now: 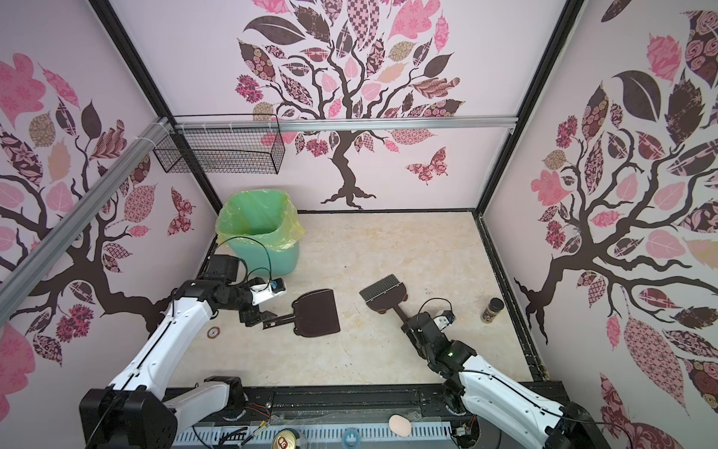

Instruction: Sweep away the paper scraps from the table

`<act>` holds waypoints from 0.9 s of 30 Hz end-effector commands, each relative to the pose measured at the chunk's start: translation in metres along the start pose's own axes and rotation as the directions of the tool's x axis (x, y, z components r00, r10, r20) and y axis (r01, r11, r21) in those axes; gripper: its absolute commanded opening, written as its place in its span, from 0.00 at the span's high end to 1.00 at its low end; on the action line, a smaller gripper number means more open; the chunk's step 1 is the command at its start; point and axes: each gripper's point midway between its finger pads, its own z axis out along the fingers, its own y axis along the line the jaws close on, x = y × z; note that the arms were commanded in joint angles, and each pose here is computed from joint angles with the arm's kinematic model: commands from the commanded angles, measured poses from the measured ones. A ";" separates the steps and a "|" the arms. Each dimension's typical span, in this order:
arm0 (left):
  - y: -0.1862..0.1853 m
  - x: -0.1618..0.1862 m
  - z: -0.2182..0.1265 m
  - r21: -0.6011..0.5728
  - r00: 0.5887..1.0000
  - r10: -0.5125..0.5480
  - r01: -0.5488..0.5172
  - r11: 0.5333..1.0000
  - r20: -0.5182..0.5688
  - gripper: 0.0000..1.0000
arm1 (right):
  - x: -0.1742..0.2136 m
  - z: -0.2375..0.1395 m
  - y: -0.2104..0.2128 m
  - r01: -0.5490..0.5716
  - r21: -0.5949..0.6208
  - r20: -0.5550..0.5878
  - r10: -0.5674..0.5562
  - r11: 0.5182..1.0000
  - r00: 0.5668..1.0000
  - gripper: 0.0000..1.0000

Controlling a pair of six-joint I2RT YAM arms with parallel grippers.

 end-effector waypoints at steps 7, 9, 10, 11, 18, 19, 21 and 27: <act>0.019 0.007 -0.044 -0.043 0.990 -0.102 0.107 0.993 0.096 0.20 | -0.028 -0.057 0.003 0.229 0.216 0.055 -0.246 0.949 0.968 0.00; 0.035 0.008 -0.052 -0.049 0.964 -0.198 0.210 0.977 0.176 0.21 | -0.041 -0.072 0.021 0.257 0.204 0.098 -0.281 0.945 0.955 0.00; 0.045 0.010 -0.055 -0.042 0.938 -0.265 0.281 0.959 0.222 0.21 | -0.050 -0.082 0.030 0.275 0.206 0.126 -0.304 0.939 0.944 0.01; 0.055 0.011 -0.058 -0.026 0.909 -0.317 0.336 0.941 0.269 0.21 | -0.059 -0.092 0.040 0.289 0.213 0.158 -0.324 0.933 0.933 0.01; 0.115 0.025 -0.075 0.074 0.664 -0.571 0.618 0.782 0.483 0.19 | -0.102 -0.128 0.076 0.423 0.418 0.229 -0.544 0.804 0.807 0.01; 0.119 0.026 -0.074 0.074 0.648 -0.581 0.634 0.770 0.492 0.19 | -0.100 -0.125 0.079 0.448 0.434 0.207 -0.570 0.782 0.795 0.00; 0.123 0.024 -0.076 0.065 0.642 -0.570 0.633 0.772 0.512 0.19 | -0.091 -0.112 0.077 0.481 0.435 0.148 -0.587 0.761 0.796 0.00; 0.126 0.026 -0.076 0.026 0.642 -0.564 0.648 0.761 0.519 0.19 | -0.057 -0.070 0.042 0.498 0.429 0.030 -0.563 0.754 0.826 0.01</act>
